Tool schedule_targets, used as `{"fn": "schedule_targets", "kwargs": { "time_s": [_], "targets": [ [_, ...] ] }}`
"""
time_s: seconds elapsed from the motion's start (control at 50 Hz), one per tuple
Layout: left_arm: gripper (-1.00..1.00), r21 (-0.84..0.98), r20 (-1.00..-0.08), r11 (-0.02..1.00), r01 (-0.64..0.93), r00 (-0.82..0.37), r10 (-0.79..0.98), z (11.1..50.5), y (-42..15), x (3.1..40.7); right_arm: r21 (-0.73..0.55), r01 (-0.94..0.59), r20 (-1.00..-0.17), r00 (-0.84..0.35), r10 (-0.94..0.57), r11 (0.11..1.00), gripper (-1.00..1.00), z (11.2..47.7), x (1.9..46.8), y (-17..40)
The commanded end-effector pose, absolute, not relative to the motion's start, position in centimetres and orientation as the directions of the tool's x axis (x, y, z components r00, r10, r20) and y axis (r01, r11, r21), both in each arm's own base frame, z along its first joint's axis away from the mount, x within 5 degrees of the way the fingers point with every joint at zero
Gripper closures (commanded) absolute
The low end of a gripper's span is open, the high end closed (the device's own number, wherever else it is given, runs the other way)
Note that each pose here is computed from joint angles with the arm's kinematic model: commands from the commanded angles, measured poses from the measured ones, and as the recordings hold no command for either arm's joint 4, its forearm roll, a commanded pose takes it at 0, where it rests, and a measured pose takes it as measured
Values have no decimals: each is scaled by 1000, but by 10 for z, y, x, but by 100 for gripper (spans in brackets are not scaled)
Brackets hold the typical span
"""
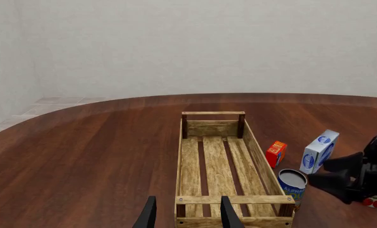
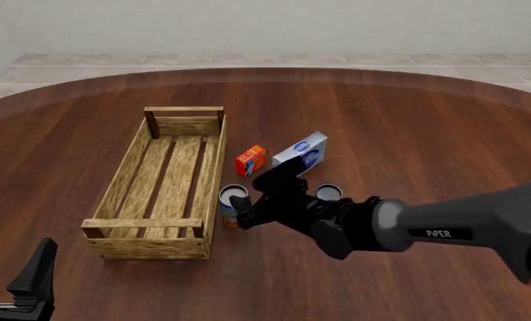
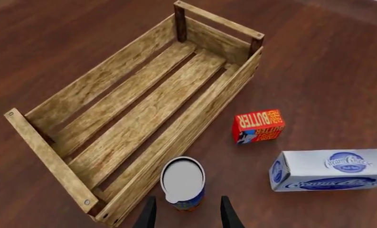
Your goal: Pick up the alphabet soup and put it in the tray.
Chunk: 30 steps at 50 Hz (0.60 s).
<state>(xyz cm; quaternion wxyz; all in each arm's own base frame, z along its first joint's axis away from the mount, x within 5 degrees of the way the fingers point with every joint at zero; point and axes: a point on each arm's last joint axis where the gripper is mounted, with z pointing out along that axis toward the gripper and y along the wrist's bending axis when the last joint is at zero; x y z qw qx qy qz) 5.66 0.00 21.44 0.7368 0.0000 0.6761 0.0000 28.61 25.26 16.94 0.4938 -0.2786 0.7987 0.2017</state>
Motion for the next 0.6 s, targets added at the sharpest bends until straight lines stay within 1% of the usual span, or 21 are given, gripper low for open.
{"fn": "schedule_targets", "kwargs": {
  "time_s": [0.02,0.6],
  "targets": [
    [-100,0,-996,1000,0,86,0,214,0,57,48,-647,-898,-362,-251,761,-100,165,288,256],
    [-100,0,-996,1000,0,86,0,214,0,57,54,-654,-889,-376,-262,755,-100,157,290,266]
  ]
}}
